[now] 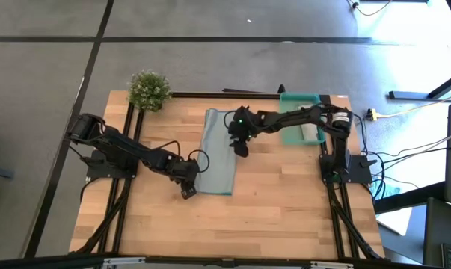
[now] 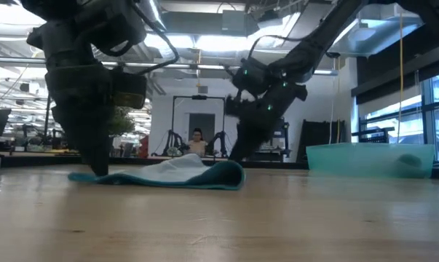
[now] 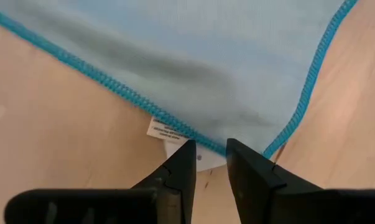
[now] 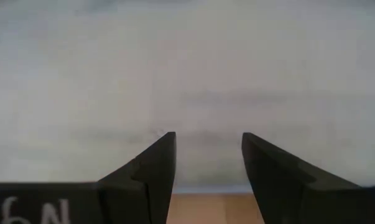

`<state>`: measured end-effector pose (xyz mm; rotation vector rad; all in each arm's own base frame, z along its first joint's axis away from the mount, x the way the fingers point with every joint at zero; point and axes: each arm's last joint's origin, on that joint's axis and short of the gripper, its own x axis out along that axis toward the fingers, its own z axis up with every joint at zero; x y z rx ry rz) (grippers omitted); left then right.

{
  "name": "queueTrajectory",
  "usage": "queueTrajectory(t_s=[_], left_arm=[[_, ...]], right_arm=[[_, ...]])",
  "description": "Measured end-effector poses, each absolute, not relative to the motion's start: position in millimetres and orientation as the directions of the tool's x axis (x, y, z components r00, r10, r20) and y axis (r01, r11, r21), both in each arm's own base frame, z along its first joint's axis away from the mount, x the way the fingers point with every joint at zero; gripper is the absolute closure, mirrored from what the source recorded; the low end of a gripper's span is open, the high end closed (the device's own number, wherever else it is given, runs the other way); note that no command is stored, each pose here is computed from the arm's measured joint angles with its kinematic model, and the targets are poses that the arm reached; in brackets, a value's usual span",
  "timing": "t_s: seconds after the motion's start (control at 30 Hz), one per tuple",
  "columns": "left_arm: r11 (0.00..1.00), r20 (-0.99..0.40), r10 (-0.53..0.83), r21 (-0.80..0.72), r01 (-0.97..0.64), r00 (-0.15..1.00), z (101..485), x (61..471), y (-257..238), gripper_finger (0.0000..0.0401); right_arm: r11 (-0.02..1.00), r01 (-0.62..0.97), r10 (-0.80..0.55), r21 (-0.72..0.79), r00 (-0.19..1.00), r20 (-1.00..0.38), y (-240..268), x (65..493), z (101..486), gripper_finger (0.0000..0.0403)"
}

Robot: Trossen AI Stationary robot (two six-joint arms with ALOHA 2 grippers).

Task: Roll microfiber towels into tight, uniform cylinder then place into a basket
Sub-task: Fold the blue towel

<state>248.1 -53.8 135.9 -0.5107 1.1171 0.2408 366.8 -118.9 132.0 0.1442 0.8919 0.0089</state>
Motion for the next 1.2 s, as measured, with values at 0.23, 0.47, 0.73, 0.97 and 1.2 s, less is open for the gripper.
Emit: queueTrajectory(t_s=[0.23,0.47,0.73,0.97,1.2], left_arm=[[0.855,-0.872,-0.042,-0.284,-0.434,0.488,159,239,-50,0.0316],[0.85,-0.812,0.018,-0.295,-0.437,0.584,183,232,-46,0.0316],[0.848,-0.801,0.028,-0.297,-0.438,0.598,194,223,-44,0.0316],[0.849,-0.807,0.03,-0.291,-0.441,0.59,194,222,-44,0.0316],[0.849,-0.808,0.01,-0.305,-0.431,0.59,194,222,-44,0.0316]], right_arm=[[0.943,-0.254,0.331,0.214,0.667,-0.668,-68,365,183,0.0218],[0.864,-0.491,0.409,0.107,0.564,-0.717,5,369,176,0.0218],[0.856,-0.517,0.32,-0.01,0.545,-0.775,49,370,165,0.0218],[0.85,-0.526,0.303,-0.026,0.529,-0.793,61,377,139,0.0218],[0.85,-0.526,0.297,-0.019,0.51,-0.807,61,383,116,0.0218]])
